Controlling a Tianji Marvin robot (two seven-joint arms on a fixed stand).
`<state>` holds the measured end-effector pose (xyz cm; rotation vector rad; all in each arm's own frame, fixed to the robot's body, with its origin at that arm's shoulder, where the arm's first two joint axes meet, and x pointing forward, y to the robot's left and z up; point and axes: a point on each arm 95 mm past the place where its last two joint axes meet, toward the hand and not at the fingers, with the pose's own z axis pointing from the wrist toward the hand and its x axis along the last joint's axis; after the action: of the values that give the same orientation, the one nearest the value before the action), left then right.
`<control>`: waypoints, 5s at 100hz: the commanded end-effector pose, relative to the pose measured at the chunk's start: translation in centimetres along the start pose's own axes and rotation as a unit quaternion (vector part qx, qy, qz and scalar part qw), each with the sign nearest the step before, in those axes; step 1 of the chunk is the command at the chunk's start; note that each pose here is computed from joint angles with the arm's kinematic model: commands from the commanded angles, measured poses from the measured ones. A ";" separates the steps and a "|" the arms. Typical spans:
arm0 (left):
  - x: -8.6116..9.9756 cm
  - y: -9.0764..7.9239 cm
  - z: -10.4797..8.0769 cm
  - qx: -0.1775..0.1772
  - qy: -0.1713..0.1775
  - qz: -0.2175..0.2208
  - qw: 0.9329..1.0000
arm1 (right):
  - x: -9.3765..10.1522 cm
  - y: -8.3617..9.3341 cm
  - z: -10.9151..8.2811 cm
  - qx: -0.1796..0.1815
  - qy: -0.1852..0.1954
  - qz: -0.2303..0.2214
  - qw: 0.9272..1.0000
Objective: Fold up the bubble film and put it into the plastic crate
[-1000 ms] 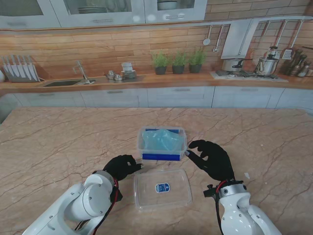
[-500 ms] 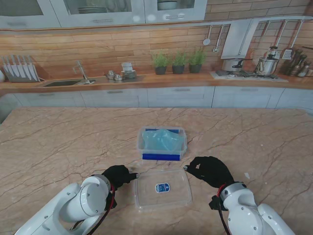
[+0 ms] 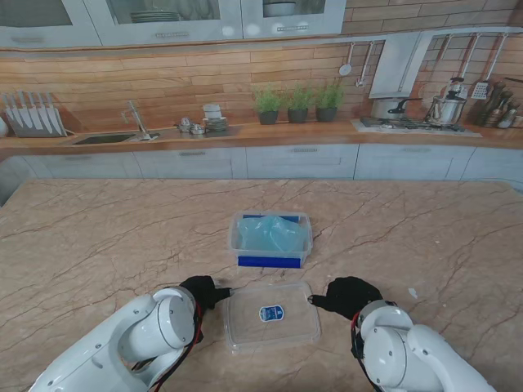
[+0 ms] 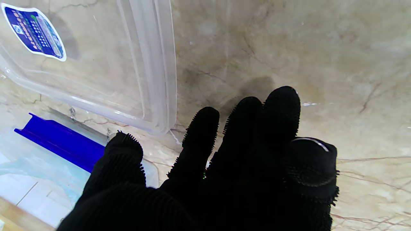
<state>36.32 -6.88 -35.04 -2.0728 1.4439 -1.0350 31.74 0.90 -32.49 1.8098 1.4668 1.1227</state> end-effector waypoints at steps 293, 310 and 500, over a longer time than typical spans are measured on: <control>3.7 2.6 -0.5 -0.082 0.037 -0.066 0.994 | 1.8 -2.2 4.0 0.181 -0.010 0.061 0.982; 3.8 2.4 -1.1 -0.074 0.048 -0.084 0.993 | 2.0 -2.1 3.7 0.173 0.004 0.066 0.983; 4.5 -3.6 -4.7 0.014 0.159 -0.154 0.975 | 5.6 3.5 1.5 0.044 0.125 0.118 0.984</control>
<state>36.41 -6.68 -29.65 -2.2270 1.2034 -1.4416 35.33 2.74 -30.76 2.0167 1.4490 1.3341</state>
